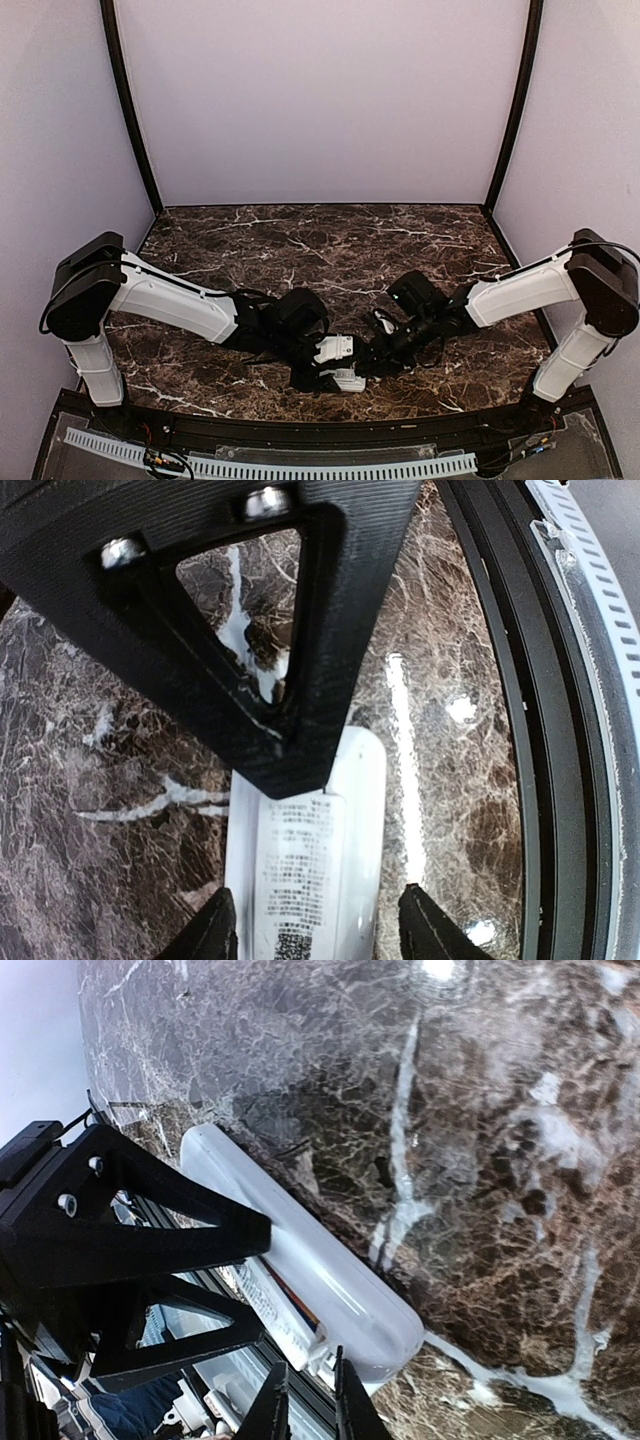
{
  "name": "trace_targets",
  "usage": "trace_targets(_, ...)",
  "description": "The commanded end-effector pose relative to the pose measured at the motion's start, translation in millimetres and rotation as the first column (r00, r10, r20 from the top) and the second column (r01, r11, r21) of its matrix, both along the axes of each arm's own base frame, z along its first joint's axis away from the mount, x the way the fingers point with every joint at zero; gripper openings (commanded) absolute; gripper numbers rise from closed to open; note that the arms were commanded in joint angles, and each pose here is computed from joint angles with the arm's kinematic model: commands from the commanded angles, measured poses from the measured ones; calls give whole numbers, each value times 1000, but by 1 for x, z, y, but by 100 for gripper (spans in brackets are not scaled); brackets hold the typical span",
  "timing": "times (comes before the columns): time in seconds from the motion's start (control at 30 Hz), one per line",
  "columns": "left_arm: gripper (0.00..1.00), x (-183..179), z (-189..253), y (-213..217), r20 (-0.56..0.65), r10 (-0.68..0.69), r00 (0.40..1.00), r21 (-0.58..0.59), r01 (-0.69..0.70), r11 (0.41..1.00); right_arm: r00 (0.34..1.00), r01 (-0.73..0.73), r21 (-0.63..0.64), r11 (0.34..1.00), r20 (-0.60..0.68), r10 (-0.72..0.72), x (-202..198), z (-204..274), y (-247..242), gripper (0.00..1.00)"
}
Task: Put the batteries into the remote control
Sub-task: Load the battery cover onto the remote control without the battery cover.
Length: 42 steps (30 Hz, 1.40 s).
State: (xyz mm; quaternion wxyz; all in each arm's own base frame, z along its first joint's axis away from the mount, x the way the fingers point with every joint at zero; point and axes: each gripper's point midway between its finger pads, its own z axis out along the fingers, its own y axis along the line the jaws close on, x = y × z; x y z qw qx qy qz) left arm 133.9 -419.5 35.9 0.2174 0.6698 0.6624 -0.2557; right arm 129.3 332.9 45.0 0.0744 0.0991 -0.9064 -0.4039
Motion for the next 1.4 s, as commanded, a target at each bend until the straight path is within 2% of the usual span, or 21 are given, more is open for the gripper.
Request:
trace_targets(0.0,54,-13,-19,20,-33,-18,999,99,21,995,999,-9,-12,1000,42,10,2,10,0,16)
trace_targets(0.23,58,-12,-12,20,-22,-12,1000,92,14,996,997,-23,-8,1000,76,24,6,22,2,15)
trace_targets(0.53,64,-9,11,14,12,-6,1000,18,6,1000,995,-27,7,1000,99,26,9,29,5,11)
trace_targets(0.73,64,-5,27,23,55,22,998,0,-22,1000,990,-53,42,998,135,47,13,40,13,0)
trace_targets(0.83,66,-2,33,41,93,56,994,23,-58,998,986,-78,63,995,151,68,16,44,23,0)
trace_targets(1.07,66,1,19,82,142,115,983,149,-136,979,981,-110,57,992,165,100,12,46,35,0)
trace_targets(1.23,66,5,18,81,161,126,979,150,-151,977,982,-124,53,991,152,115,7,40,40,0)
trace_targets(1.37,66,6,13,82,158,125,980,171,-152,974,988,-114,26,993,103,111,0,11,34,0)
